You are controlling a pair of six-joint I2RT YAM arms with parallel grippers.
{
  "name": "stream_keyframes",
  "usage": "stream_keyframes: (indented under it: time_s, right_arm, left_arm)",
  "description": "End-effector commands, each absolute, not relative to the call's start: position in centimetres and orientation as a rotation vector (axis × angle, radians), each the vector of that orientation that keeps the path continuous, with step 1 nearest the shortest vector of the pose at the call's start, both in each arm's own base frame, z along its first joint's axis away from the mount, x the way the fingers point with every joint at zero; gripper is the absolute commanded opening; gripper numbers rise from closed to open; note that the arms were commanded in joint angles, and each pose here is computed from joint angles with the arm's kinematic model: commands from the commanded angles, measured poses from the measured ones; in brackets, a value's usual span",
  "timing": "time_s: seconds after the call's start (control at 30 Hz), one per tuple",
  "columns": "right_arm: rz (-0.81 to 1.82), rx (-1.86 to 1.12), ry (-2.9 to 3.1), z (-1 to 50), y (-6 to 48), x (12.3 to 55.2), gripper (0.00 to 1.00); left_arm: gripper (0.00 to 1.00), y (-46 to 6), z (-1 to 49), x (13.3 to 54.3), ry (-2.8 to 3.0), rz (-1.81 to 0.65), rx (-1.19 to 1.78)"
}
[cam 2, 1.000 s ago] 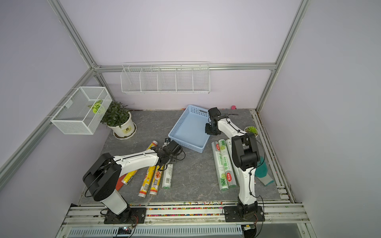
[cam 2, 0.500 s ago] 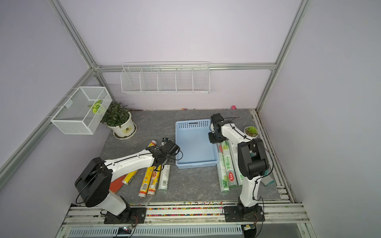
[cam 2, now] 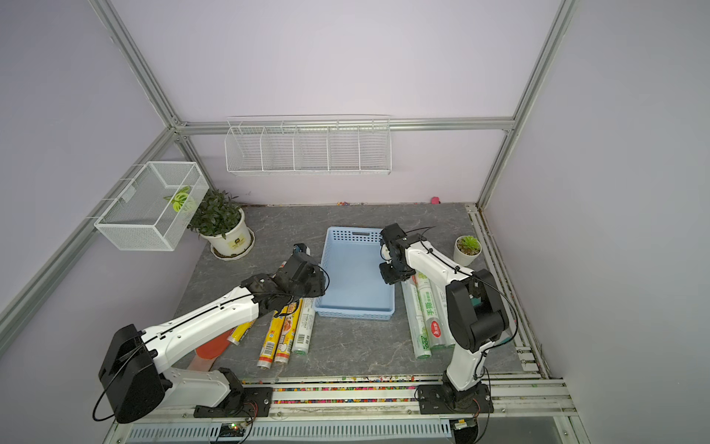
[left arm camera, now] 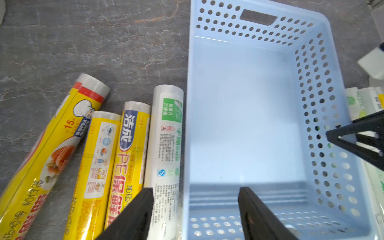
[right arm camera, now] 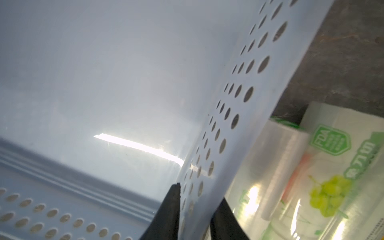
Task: Put the plastic wrap into the basket
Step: Adjust the plastic wrap at the center of the board.
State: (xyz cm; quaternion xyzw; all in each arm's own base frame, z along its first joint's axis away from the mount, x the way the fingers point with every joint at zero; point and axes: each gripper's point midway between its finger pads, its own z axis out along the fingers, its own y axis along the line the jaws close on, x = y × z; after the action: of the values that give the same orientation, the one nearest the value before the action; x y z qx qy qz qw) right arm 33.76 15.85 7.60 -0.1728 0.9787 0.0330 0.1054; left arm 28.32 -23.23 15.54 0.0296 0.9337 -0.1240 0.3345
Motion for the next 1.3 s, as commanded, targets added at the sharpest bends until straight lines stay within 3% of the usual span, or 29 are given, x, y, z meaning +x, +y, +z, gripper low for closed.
stream_keyframes:
  time_s: [0.0, 0.17, 0.4, 0.6, 0.7, 0.83, 0.97, 1.27]
  right_arm:
    - [0.031, -0.452, 2.930, 7.3, 14.9, 32.0, 0.28]
    - [0.001, -0.524, 2.967, 7.0, 15.1, 29.2, 0.28]
    - [0.073, -0.500, 2.969, 8.0, 15.8, 27.4, 0.29]
    - [0.059, -0.290, 2.651, 17.4, 14.0, 30.3, 0.46]
    - [-0.015, -0.018, 2.503, 19.9, 8.7, 31.7, 0.50]
    - [0.013, 0.486, 2.465, 17.4, -0.4, 31.5, 0.51]
    - [0.095, 0.736, 2.503, 13.5, -4.8, 29.9, 0.50]
    - [0.157, 0.720, 2.726, 8.2, -5.6, 29.1, 0.51]
  left_arm:
    - [0.70, -24.2, 16.4, 29.0, 2.418, -0.360, 0.094]
    - [0.70, -24.6, 15.5, 29.4, 2.465, -0.319, 0.110]
    - [0.70, -26.7, 15.6, 29.0, 2.475, -0.443, 0.174]
    - [0.72, -30.9, 18.4, 28.3, 2.379, -0.716, 0.359]
    - [0.73, -33.9, 20.0, 28.1, 2.313, -0.873, 0.484]
    - [0.73, -37.9, 20.5, 28.3, 2.304, -1.023, 0.573]
    - [0.74, -41.5, 19.4, 28.0, 2.357, -1.058, 0.685]
    - [0.77, -47.3, 17.5, 26.3, 2.387, -1.155, 0.840]
